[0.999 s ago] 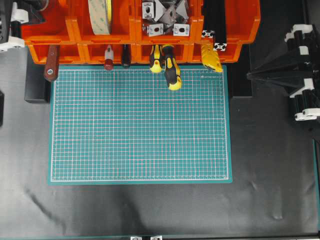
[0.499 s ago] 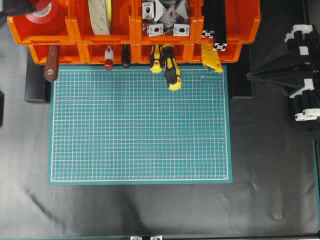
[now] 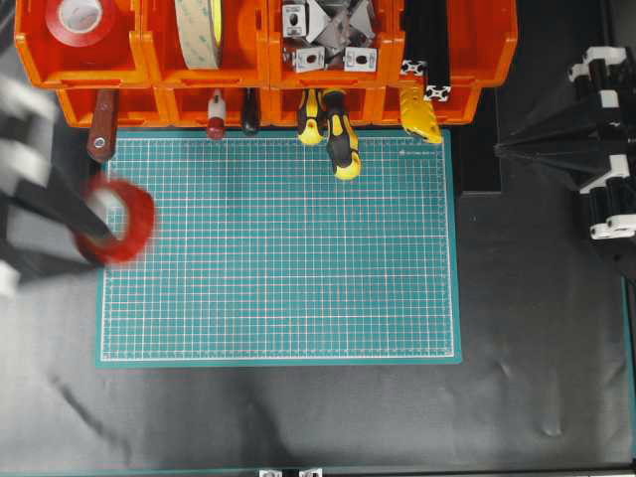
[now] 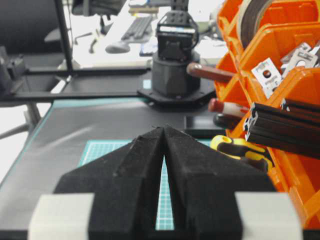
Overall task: Pick vinyl tape from container rack with left arm.
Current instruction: 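Close the left gripper on the red tape roll and lift it out, then carry the red tape roll with the left gripper onto the mat center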
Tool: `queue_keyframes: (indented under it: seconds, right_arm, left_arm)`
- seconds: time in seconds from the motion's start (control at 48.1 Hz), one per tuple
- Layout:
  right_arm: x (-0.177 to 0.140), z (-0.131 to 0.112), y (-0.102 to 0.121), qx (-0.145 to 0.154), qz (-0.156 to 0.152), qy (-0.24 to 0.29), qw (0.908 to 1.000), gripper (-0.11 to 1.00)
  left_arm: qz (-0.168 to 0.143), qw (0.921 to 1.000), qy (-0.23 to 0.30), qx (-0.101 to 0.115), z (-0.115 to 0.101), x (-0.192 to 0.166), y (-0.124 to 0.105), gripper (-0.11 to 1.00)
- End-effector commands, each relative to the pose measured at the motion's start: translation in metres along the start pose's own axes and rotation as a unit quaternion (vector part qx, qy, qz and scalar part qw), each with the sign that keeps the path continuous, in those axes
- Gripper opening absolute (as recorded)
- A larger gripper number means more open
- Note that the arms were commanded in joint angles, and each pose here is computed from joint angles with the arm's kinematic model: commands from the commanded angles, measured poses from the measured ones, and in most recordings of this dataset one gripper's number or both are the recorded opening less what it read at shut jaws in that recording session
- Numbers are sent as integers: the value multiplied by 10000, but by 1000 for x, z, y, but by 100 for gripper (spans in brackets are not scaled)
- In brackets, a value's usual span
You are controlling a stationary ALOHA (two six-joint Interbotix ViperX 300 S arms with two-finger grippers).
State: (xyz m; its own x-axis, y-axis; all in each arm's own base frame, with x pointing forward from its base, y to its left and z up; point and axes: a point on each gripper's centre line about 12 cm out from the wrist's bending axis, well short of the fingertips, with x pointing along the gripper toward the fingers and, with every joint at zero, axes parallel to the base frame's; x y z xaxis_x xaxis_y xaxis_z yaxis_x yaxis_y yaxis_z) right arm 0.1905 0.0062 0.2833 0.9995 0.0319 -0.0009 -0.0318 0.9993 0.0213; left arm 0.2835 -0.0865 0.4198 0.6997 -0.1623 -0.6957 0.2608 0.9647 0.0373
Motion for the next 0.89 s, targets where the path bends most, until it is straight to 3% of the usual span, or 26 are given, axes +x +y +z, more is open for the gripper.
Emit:
queue_keyframes:
  seconds: [0.0, 0.166, 0.312, 0.499, 0.666, 0.874]
  right_arm:
    - [1, 12, 0, 8, -5, -161, 9999, 0]
    - [-1, 13, 0, 8, -5, -154, 9999, 0]
    - [-1, 13, 0, 16, -5, -138, 9999, 0]
    - [-1, 13, 0, 15, -12, -138, 9999, 0]
    - [-1, 13, 0, 15, -12, -138, 9999, 0]
    - [-1, 14, 0, 15, -12, -161, 9999, 0]
  left_arm:
    - [-140, 9997, -175, 136, -1, 27, -13, 19]
    - [-225, 9994, 21, 244, -15, 90, -24, 19]
    - [-215, 9974, 570, 380, -37, 141, -26, 19]
    - [-67, 9902, 1373, 255, -67, 198, -13, 19]
    - [0, 9864, 1636, 178, -77, 219, -5, 19]
    - [26, 9862, 1646, 149, -77, 219, -2, 19]
